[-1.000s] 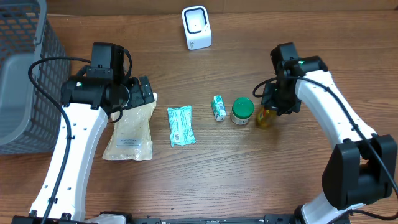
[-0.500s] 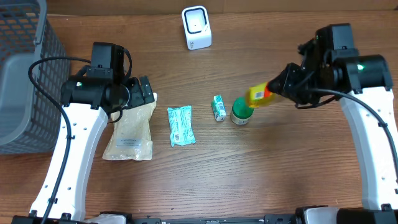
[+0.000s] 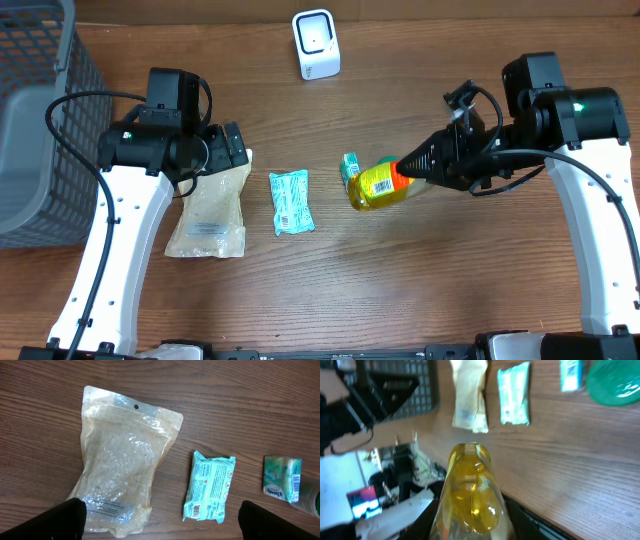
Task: Scan the item barcode
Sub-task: 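Lift the oil bottle and tilt it sideways with the right gripper, then carry the oil bottle up to the white scanner with right gripper, then move the oil bottle away from the scanner to the right side, then release the oil bottle and swing the right gripper toward the small tissue pack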
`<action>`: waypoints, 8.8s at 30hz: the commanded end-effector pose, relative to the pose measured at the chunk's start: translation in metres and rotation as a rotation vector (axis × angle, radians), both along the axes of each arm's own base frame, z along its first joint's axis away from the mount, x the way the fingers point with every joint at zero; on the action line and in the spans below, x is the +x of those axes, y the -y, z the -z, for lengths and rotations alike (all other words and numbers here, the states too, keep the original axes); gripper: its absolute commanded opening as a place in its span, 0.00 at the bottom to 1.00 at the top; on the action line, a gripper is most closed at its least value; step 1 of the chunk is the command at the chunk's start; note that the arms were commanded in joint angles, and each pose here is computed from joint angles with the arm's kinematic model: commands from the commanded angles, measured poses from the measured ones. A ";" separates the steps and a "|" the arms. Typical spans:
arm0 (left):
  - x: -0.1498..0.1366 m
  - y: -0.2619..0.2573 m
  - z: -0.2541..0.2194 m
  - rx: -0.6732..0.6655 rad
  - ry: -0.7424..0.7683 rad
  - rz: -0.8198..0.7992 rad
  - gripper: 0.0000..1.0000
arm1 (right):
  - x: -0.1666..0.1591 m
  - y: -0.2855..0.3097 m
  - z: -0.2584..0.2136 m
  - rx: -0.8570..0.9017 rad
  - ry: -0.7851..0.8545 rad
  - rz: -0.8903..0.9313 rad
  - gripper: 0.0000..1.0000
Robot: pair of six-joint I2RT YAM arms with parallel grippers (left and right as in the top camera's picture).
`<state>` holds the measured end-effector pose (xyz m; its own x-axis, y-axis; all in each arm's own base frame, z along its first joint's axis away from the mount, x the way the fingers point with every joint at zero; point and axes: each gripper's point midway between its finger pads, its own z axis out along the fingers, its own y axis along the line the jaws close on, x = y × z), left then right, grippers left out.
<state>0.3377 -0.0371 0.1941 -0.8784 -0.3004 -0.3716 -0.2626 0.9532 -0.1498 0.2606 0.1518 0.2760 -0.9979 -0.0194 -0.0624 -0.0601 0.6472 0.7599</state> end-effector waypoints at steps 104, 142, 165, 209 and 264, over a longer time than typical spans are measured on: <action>0.001 -0.002 -0.003 0.008 0.009 0.001 1.00 | 0.361 -0.128 0.040 -1.096 1.598 -0.388 0.04; 0.001 -0.002 -0.003 0.008 0.009 0.001 1.00 | 0.389 -0.130 0.086 -1.153 1.619 -0.323 0.04; 0.001 -0.002 -0.003 0.008 0.009 0.001 1.00 | 0.294 0.052 0.049 -1.031 0.772 0.175 0.04; 0.001 -0.002 -0.003 0.008 0.009 0.001 0.99 | 0.198 0.235 0.071 -0.996 0.207 0.527 1.00; 0.001 -0.002 -0.003 0.007 0.009 0.001 0.99 | 0.128 -0.076 0.200 -0.709 0.460 0.083 0.76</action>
